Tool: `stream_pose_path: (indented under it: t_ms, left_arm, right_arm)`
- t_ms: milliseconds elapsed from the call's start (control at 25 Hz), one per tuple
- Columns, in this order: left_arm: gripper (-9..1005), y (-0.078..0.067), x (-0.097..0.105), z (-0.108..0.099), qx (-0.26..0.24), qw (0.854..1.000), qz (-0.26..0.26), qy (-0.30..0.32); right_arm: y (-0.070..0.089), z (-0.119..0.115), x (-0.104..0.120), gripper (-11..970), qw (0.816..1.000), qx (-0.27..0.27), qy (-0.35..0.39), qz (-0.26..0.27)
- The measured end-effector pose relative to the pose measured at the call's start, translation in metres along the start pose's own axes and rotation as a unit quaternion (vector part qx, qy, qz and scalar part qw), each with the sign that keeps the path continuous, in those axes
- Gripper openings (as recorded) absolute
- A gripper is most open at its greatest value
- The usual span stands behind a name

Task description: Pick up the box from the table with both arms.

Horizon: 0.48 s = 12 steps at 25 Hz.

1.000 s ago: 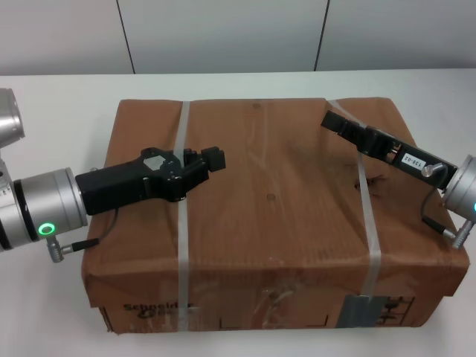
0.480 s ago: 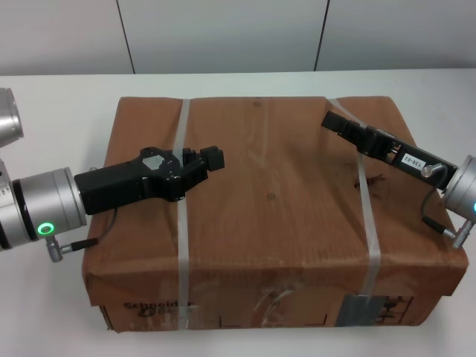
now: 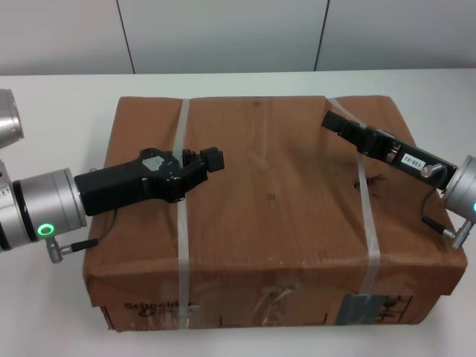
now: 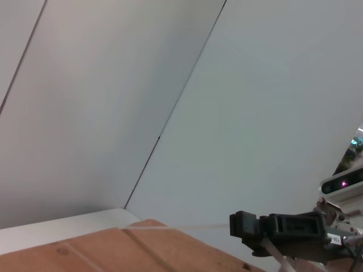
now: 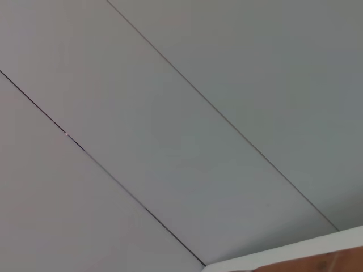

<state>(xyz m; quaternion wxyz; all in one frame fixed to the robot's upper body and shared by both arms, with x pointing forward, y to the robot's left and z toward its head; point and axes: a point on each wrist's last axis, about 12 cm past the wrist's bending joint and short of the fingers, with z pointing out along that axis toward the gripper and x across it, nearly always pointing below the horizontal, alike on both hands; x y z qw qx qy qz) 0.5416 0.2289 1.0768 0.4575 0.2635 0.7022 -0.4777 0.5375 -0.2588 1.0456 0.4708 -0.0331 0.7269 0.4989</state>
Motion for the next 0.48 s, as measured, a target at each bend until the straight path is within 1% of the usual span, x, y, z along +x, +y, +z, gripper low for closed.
stream_pose_path:
  t_ms: [480]
  left_arm:
    - [98,0.0001,0.0005,-0.0002,0.000,1.000,0.003,0.000]
  right_arm:
    - [-0.0002,0.0009,0.0003,39,1.000,0.002,0.000,0.000]
